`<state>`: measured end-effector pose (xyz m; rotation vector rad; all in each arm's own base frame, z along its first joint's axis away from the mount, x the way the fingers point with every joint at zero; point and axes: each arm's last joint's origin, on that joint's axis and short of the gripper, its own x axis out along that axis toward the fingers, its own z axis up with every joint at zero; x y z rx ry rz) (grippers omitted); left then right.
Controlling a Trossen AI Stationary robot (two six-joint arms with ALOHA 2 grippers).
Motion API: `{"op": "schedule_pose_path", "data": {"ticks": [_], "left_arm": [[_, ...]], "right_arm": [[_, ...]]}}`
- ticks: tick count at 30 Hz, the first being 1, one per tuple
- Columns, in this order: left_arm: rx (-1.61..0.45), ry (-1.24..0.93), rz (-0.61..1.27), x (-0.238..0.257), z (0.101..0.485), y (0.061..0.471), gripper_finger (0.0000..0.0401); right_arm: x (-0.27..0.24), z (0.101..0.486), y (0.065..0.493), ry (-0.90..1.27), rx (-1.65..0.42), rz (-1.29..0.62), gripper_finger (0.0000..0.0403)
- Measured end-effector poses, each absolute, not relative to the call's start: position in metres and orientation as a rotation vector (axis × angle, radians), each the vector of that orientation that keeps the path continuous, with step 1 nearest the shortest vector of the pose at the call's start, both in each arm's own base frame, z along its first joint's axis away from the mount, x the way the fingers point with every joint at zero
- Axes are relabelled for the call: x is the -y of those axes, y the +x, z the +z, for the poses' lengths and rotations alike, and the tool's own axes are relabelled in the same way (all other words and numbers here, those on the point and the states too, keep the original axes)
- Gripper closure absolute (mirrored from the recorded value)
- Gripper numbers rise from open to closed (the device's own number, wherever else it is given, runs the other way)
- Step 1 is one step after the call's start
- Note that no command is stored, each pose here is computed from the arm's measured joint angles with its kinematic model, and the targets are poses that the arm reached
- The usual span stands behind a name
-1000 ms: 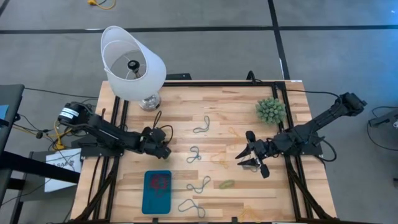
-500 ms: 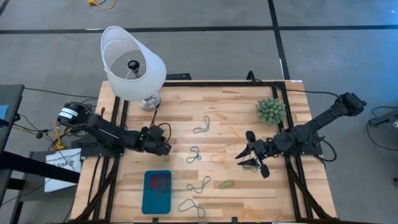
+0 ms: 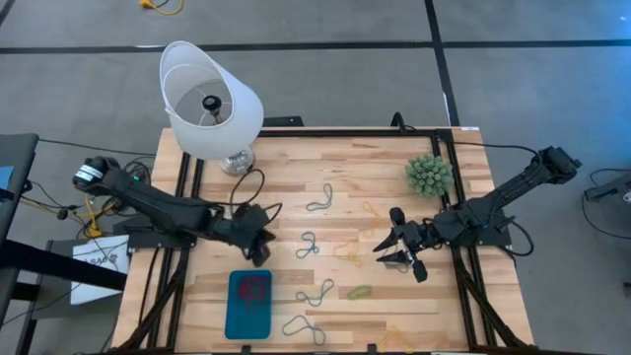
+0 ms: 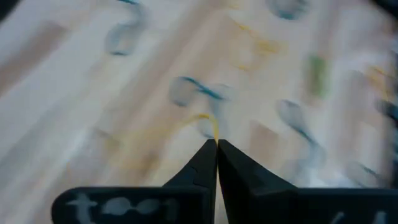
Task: Pick and place items into bin
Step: Put the yellow rubber band into the blue bin, then put the top yellow rubber band into the blue bin
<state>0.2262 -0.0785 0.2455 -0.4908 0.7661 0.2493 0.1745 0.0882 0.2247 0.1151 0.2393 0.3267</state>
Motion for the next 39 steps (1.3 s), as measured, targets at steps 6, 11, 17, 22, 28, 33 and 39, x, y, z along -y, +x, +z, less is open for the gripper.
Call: {"op": "schedule_pose_path", "data": {"ticks": [6,11,17,22,28,33,39], "left_arm": [[-0.865,-0.544,0.069,0.127,0.278,0.2,0.0401],[-0.945,-0.571,-0.007,0.165,0.271,0.179,0.0401],[-1.014,-0.594,0.029,0.194,0.249,0.176,0.0401],[-1.05,-0.545,0.103,0.202,0.226,0.185,0.0401],[-1.107,-0.512,0.151,0.203,0.207,0.196,0.04],[-1.108,-0.469,0.151,0.197,0.205,0.204,0.0373],[-1.106,-0.448,0.151,0.19,0.205,0.21,0.0316]], "right_arm": [[-0.088,0.225,0.175,0.117,-0.235,0.327,0.0294],[-0.088,0.225,0.175,0.116,-0.236,0.327,0.0294],[-0.088,0.225,0.175,0.117,-0.235,0.327,0.0294],[-0.088,0.225,0.175,0.117,-0.234,0.327,0.0294],[-0.088,0.225,0.175,0.118,-0.236,0.33,0.0294],[-0.085,0.225,0.176,0.111,-0.234,0.312,0.0294],[-0.076,0.223,0.18,0.115,-0.258,0.262,0.0294]]}}
